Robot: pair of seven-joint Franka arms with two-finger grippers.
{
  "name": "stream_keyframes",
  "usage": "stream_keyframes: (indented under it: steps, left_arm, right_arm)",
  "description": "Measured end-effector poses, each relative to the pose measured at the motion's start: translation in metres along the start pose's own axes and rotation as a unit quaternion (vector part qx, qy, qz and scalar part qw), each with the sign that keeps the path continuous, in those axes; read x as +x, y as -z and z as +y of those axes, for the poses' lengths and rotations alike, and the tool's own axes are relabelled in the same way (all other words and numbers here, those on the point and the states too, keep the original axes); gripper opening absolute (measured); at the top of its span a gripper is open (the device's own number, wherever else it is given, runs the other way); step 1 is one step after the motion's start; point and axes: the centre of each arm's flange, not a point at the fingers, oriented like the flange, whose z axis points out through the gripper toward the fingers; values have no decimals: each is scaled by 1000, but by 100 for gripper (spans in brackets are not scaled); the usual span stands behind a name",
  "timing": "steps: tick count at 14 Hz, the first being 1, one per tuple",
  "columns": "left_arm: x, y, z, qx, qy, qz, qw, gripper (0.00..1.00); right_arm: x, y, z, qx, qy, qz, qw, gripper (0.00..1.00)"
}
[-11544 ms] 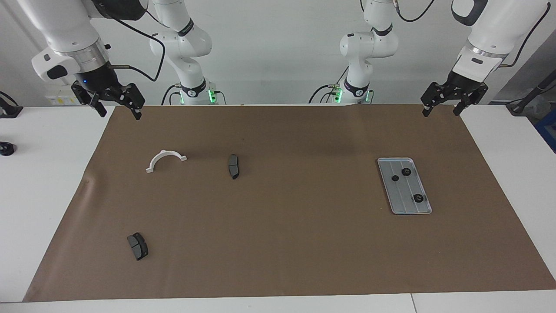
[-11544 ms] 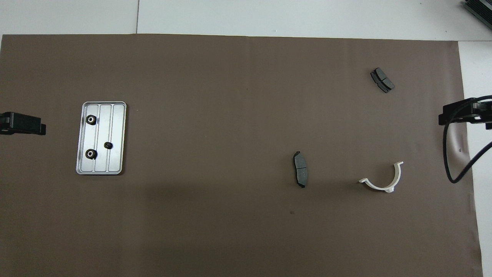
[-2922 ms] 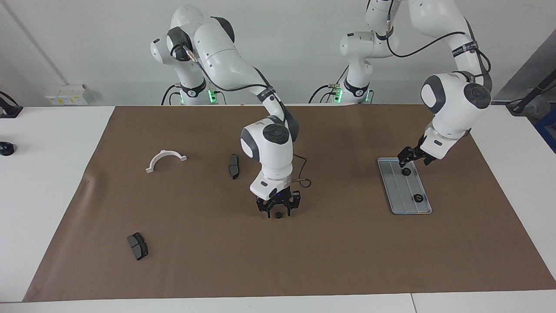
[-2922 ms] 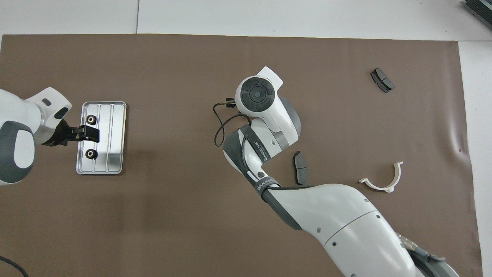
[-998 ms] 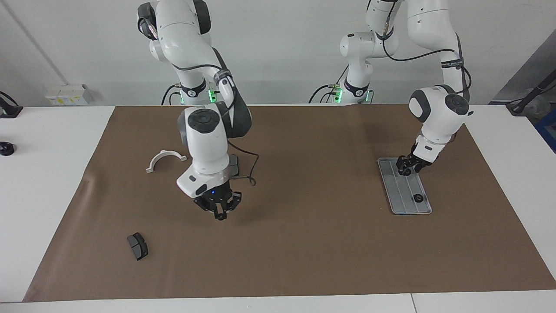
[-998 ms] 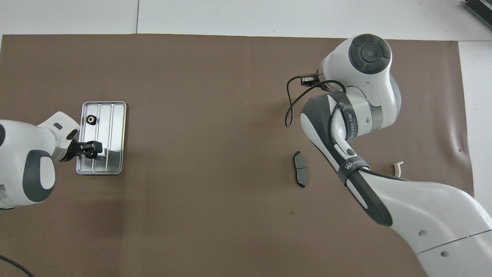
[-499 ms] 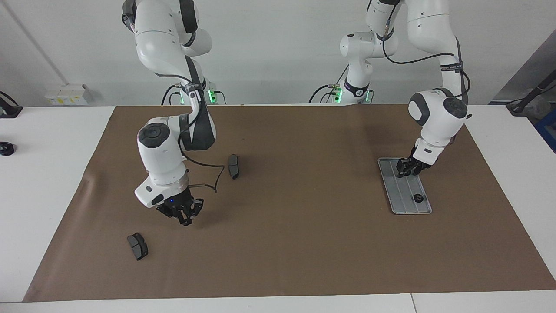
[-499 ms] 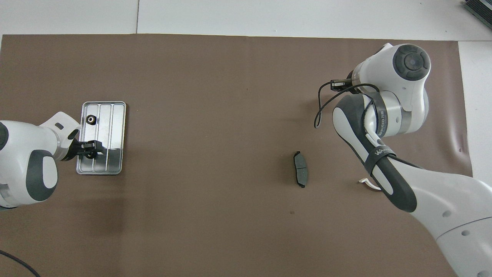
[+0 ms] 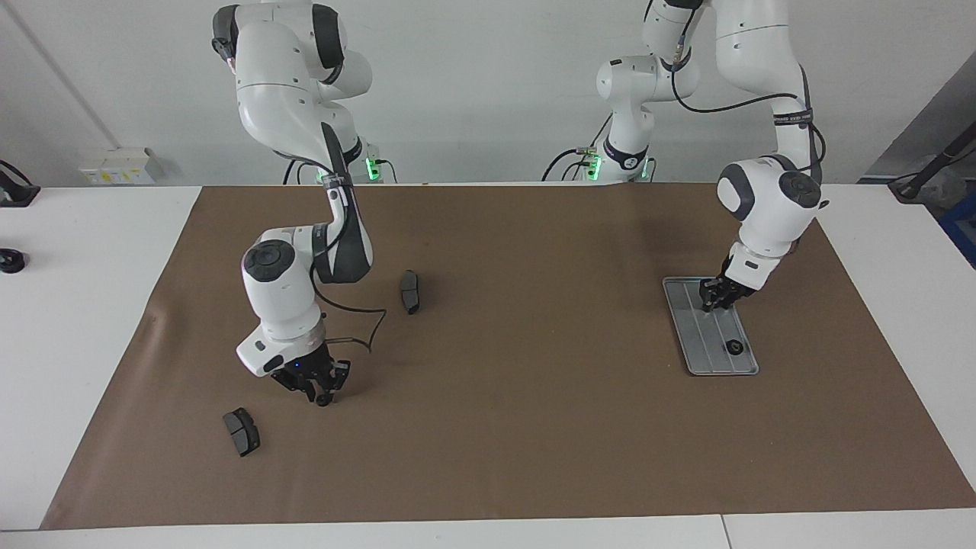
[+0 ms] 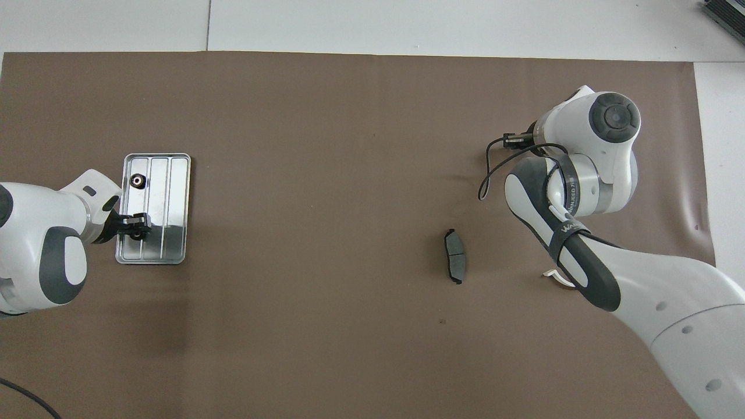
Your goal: Place bearing gear from tray to pile
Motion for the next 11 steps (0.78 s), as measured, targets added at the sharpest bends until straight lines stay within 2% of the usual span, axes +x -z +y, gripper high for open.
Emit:
stream_keyframes:
  steps: [1,4,5,8,11]
  left_arm:
    - [0,1,2,0,-2,-3,1000,34]
    - [8,13,11,-2,-12,-13,1000,34]
    - [14,22,17,-3,-18,-9,1000,34]
    - [34,52,52,-6,-49,17,999,34]
    - [45,78,123,-13,-108,42,993,34]
  right_arm:
    - [0,1,-1,1,1,1,1000,60]
    - [6,22,-12,7,7,17,1000,95]
    - [7,35,-16,9,10,22,1000,100]
    - [8,77,-26,15,11,24,1000,100]
    - [6,116,-27,20,1,18,1000,100]
